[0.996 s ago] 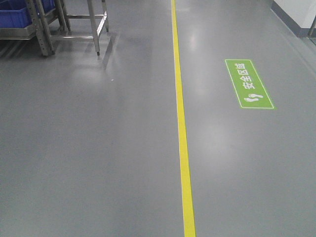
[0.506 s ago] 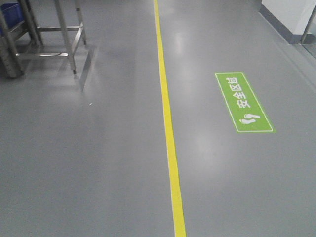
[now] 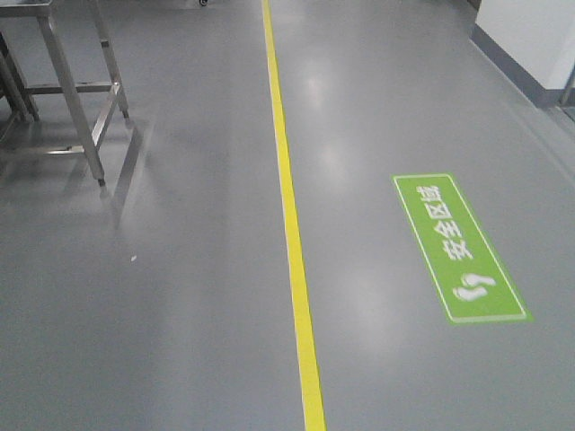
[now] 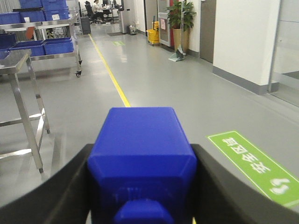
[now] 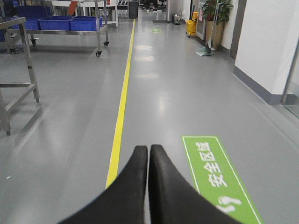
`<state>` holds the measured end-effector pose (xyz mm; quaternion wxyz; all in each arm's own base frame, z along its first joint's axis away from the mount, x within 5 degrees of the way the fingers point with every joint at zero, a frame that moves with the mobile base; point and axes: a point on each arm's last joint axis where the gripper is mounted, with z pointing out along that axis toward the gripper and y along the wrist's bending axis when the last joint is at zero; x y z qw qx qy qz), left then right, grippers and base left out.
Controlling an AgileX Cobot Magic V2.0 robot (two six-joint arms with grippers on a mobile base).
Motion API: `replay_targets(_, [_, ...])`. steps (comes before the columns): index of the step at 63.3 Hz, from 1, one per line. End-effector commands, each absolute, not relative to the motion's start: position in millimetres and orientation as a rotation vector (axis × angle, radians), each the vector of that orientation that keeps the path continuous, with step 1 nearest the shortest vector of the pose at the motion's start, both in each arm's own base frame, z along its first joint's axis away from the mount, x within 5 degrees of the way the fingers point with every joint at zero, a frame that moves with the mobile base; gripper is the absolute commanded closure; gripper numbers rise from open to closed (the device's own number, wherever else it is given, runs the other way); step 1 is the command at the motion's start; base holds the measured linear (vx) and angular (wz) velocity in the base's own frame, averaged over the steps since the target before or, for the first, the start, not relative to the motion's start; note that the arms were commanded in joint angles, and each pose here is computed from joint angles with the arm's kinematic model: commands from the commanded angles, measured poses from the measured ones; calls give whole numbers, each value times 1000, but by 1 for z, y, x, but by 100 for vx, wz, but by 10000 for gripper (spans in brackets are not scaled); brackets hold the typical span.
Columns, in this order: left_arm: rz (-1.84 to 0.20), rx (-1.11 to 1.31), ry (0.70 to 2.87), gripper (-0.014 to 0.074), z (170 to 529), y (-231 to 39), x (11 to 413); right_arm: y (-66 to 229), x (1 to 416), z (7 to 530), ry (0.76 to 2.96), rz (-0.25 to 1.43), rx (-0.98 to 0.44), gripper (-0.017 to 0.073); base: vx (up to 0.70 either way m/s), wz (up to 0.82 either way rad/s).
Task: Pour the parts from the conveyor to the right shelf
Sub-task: 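Drive down the aisle along the yellow floor line carrying the block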
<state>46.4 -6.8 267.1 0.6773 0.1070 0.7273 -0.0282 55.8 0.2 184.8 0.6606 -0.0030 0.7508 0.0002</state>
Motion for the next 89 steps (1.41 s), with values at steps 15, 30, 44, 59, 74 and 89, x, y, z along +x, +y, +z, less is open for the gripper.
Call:
replay_targets(15, [-85, 231, 1538, 600, 282, -8, 46, 0, 56, 187, 1625, -7, -13, 568, 87, 12])
replay_targets(30, [-83, 229, 1538, 600, 282, -8, 46, 0, 56, 187, 1625, -8, -14, 568, 88, 8])
replay_targets(44, [-83, 229, 1538, 600, 283, -8, 46, 0, 56, 187, 1625, -9, -15, 568, 90, 1])
replay_targets(59, [-83, 229, 1538, 600, 283, -8, 46, 0, 56, 187, 1626, -9, -15, 568, 92, -7])
replay_targets(74, [-83, 229, 1538, 600, 282, -8, 46, 0, 56, 187, 1625, -9, -15, 568, 91, -2])
replay_targets(89, [-83, 229, 1538, 600, 282, -8, 46, 0, 56, 187, 1625, -9, -15, 568, 92, 8])
